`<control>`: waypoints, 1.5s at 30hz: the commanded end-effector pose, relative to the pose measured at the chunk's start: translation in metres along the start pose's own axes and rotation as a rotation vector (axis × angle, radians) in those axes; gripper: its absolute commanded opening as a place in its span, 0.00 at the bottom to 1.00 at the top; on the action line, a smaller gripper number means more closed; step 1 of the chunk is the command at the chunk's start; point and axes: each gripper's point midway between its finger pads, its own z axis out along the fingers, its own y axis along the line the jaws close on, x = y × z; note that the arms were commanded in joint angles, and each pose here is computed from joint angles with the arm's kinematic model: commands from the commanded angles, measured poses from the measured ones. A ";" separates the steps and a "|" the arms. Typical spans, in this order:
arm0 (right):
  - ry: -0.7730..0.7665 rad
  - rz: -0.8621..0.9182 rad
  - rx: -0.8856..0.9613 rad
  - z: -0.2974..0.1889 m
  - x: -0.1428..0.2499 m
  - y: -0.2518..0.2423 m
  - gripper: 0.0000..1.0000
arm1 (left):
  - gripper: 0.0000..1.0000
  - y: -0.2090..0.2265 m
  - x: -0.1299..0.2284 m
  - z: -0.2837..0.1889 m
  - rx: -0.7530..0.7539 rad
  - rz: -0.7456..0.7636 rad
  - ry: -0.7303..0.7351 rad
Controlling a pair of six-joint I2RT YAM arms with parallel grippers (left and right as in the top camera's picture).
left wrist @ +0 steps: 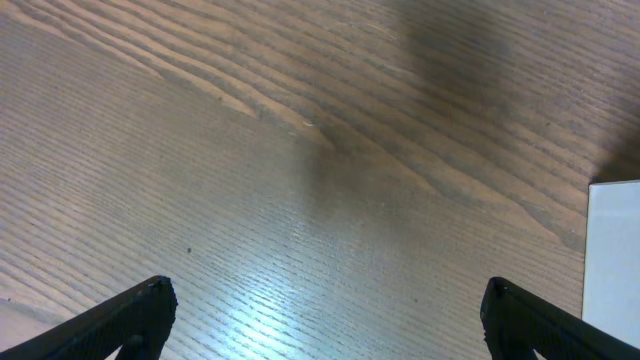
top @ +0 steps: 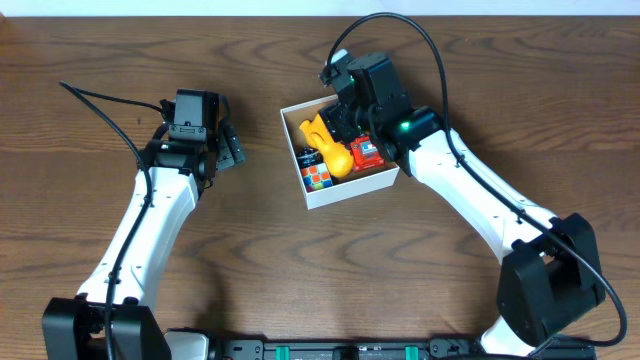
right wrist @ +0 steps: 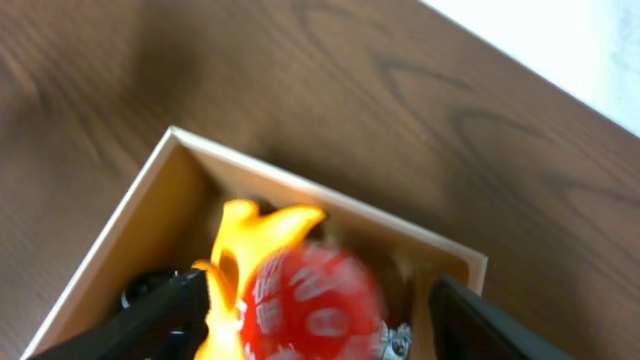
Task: Pack container
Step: 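Grasp the red lettered ball and lift it with the right gripper, then carry the red ball over the box and lower it inside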
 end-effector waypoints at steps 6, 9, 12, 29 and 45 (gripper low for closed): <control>-0.039 -0.004 0.080 -0.004 -0.011 -0.013 0.90 | 0.98 0.003 -0.001 0.002 -0.017 0.008 0.002; -0.045 0.038 0.162 -0.010 -0.012 -0.035 0.90 | 0.98 0.003 -0.001 0.002 -0.017 0.008 0.002; -0.053 0.055 0.166 -0.015 -0.014 -0.045 0.91 | 0.98 0.004 0.001 0.002 -0.020 0.010 0.009; -0.044 0.121 -0.079 -0.001 -0.011 0.010 0.75 | 0.98 0.004 0.001 0.002 -0.019 0.009 0.009; 0.055 0.110 -0.128 0.051 0.027 0.047 0.88 | 0.98 0.004 0.001 0.002 -0.019 0.009 0.009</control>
